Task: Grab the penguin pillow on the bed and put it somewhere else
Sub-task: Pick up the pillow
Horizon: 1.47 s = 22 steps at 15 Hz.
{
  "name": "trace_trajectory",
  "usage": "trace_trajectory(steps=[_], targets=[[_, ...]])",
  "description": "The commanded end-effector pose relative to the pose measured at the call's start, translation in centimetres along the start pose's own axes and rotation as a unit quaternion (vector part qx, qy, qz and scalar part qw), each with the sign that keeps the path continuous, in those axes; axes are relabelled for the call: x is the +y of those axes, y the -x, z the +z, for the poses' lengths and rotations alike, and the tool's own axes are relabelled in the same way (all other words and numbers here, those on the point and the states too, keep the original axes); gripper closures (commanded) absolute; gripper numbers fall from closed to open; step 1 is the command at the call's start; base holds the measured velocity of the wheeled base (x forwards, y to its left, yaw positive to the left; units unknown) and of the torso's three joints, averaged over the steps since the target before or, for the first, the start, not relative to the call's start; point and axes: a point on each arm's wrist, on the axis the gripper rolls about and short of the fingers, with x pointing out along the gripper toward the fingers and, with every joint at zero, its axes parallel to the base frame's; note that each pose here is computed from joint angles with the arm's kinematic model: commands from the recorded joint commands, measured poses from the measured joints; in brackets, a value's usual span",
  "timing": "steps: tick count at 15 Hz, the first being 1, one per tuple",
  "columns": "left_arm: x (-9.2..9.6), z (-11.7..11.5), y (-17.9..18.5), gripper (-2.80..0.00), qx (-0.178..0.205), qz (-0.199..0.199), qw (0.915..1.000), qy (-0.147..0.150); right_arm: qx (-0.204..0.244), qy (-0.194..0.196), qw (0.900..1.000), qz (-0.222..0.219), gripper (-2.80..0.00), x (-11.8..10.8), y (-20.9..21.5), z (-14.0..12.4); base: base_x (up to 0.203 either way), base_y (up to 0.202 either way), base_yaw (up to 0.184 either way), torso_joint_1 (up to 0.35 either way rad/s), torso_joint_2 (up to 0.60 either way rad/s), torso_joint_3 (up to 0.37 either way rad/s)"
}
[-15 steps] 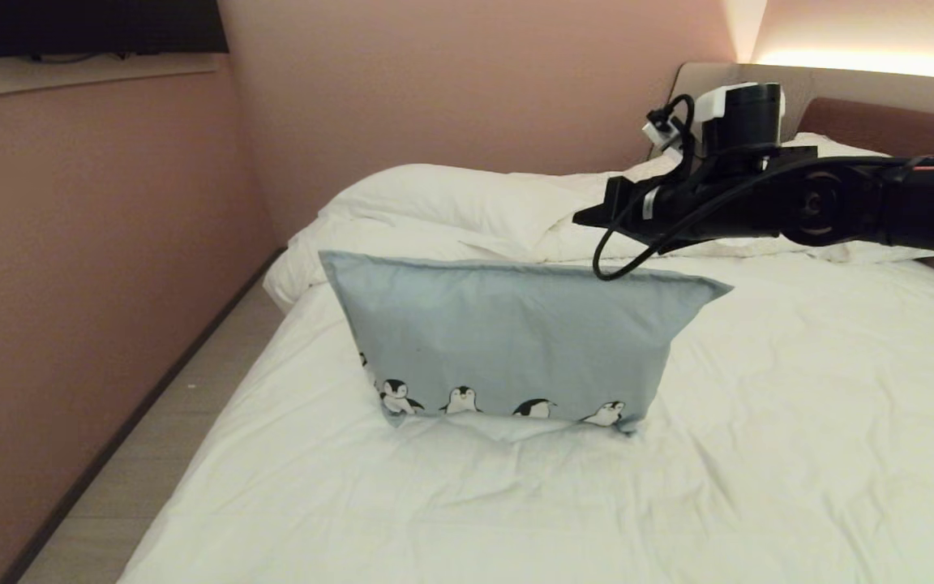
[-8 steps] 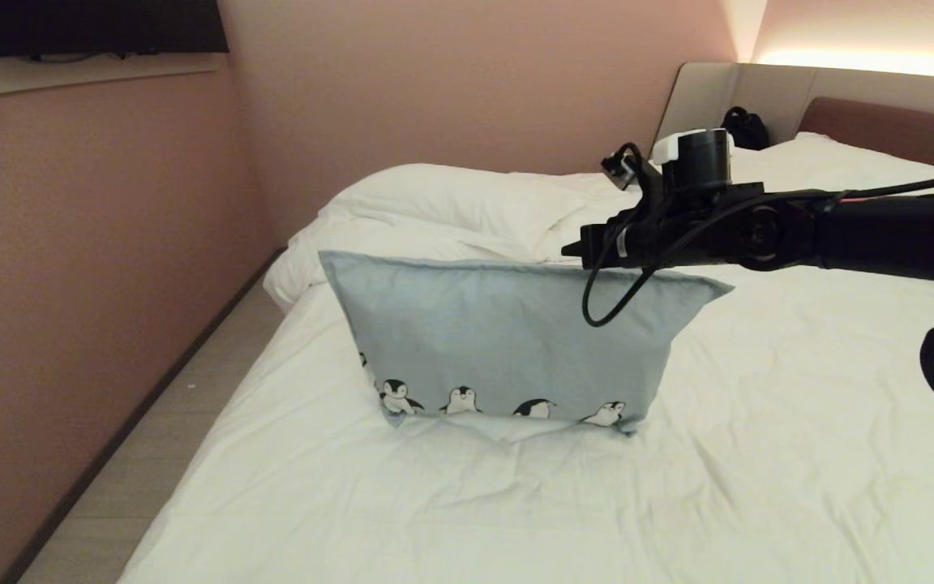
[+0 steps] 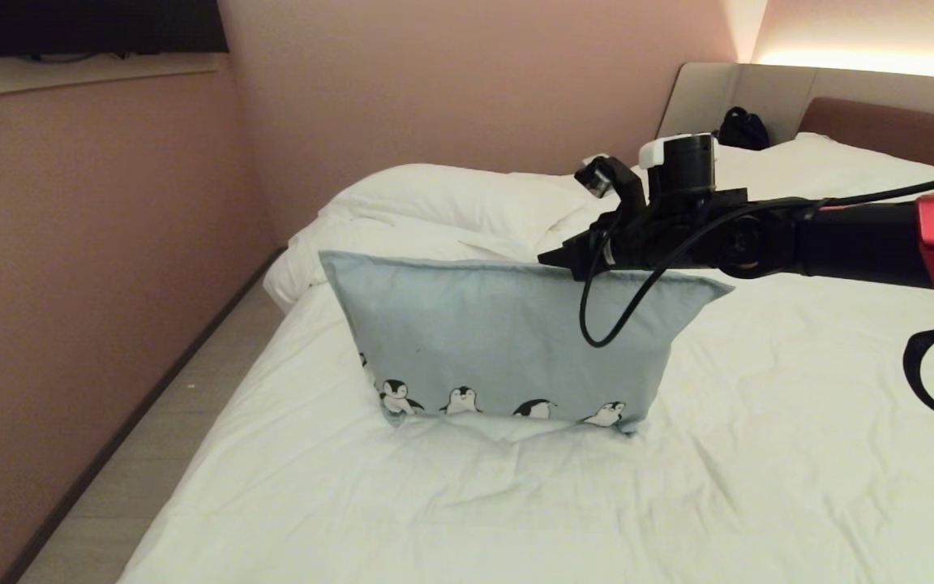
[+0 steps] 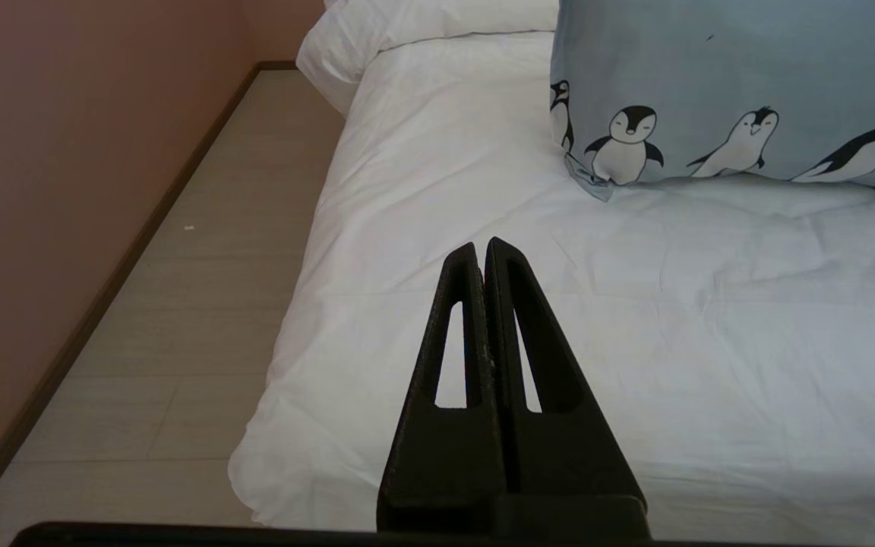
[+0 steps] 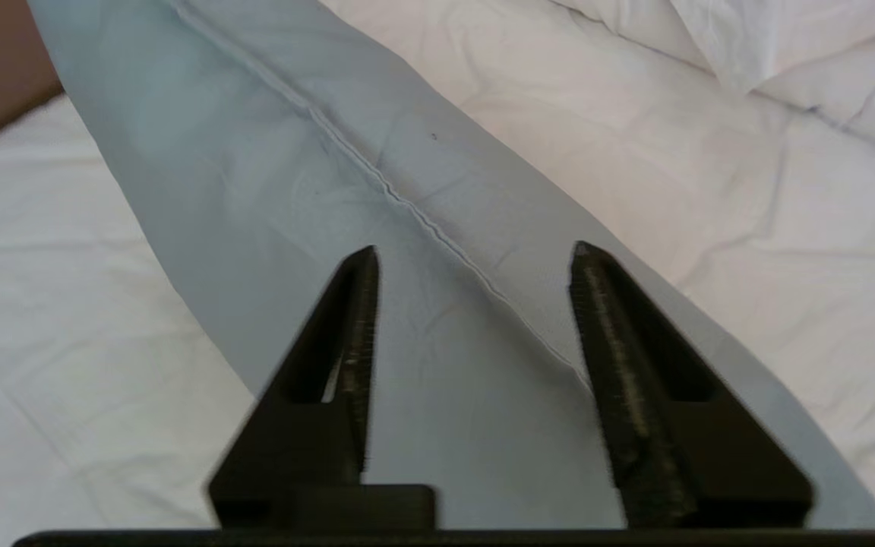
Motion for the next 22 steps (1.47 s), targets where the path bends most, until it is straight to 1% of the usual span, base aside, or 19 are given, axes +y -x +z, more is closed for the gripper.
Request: trace_trajectory(steps=[1,4,6,9,12,14,17,20,22], targets=[[0.0,0.0,0.0,0.00,0.000,0.000,1.0000,0.000,0.000,0.068,0.998,0.017,-2.80,0.1,-0.3,-0.3,0.000,0.000,0.000,0.000,0.00,0.000],[0.0,0.0,0.0,0.00,0.000,0.000,1.0000,0.000,0.002,0.086,0.996,0.026,-2.80,0.1,-0.8,-0.8,0.000,0.000,0.000,0.000,0.00,0.000],[0.0,0.0,0.0,0.00,0.000,0.000,1.0000,0.000,0.001,0.111,0.993,0.046,-2.80,-0.1,-1.3,-1.4,0.000,0.000,0.000,0.000,0.00,0.000],[0.0,0.0,0.0,0.00,0.000,0.000,1.0000,0.001,-0.006,0.123,0.990,0.069,-2.80,-0.3,-1.4,-1.6,0.000,0.000,0.000,0.000,0.00,0.000],[0.0,0.0,0.0,0.00,0.000,0.000,1.0000,0.000,-0.009,0.138,0.988,0.068,-2.80,-1.5,-1.0,-1.9,0.000,0.000,0.000,0.000,0.00,0.000],[0.0,0.0,0.0,0.00,0.000,0.000,1.0000,0.000,-0.006,0.137,0.989,0.064,-2.80,-2.3,-1.1,-2.4,0.000,0.000,0.000,0.000,0.00,0.000],[0.0,0.0,0.0,0.00,0.000,0.000,1.0000,0.001,0.010,0.129,0.990,0.061,-2.80,-3.2,-2.0,-3.9,0.000,0.000,0.000,0.000,0.00,0.000],[0.0,0.0,0.0,0.00,0.000,0.000,1.0000,0.000,0.026,0.119,0.989,0.082,-2.80,-3.4,-3.4,-5.9,0.000,0.000,0.000,0.000,0.00,0.000],[0.0,0.0,0.0,0.00,0.000,0.000,1.0000,0.000,0.037,0.111,0.988,0.098,-2.80,-3.4,-4.7,-7.7,0.000,0.000,0.000,0.000,0.00,0.000]])
